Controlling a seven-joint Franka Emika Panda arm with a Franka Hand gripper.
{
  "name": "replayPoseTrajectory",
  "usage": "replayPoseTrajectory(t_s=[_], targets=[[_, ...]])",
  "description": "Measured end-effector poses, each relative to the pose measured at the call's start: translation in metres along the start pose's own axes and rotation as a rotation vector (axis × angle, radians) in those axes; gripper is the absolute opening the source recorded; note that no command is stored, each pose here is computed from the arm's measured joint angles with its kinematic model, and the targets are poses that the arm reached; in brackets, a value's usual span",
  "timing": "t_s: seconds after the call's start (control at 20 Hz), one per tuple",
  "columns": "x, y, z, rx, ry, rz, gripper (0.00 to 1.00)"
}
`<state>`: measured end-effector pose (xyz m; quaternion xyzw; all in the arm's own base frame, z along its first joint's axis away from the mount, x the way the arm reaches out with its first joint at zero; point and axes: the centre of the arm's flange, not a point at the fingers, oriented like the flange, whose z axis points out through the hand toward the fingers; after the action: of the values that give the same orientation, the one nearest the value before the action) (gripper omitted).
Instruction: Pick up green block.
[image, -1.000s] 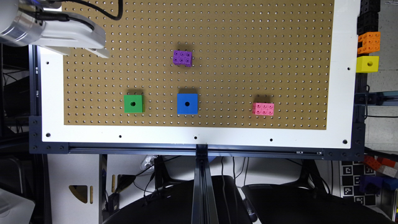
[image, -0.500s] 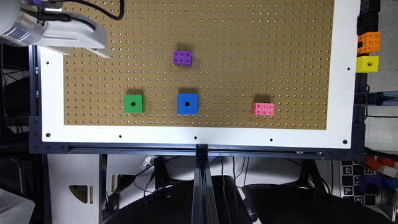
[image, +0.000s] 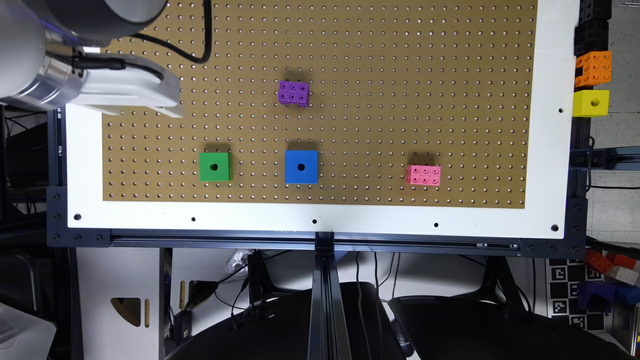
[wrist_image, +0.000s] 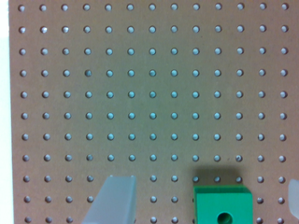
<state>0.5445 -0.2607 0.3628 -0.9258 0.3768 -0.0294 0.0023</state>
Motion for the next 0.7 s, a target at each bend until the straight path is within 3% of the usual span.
replayPoseTrajectory(t_s=[0.1,0.3,0.45,0.7], targets=[[0.0035,-0.004,0.001,0.0025,0.0018,-0.0025,1.0],[0.0114,-0.019,0.002,0.0139,0.0103,-0.008,1.0],[0.0141,-0.027,0.004,0.0177,0.0099,-0.0085,1.0],[0.0124,-0.032,0.004,0.0204,0.0088,-0.013,1.0]])
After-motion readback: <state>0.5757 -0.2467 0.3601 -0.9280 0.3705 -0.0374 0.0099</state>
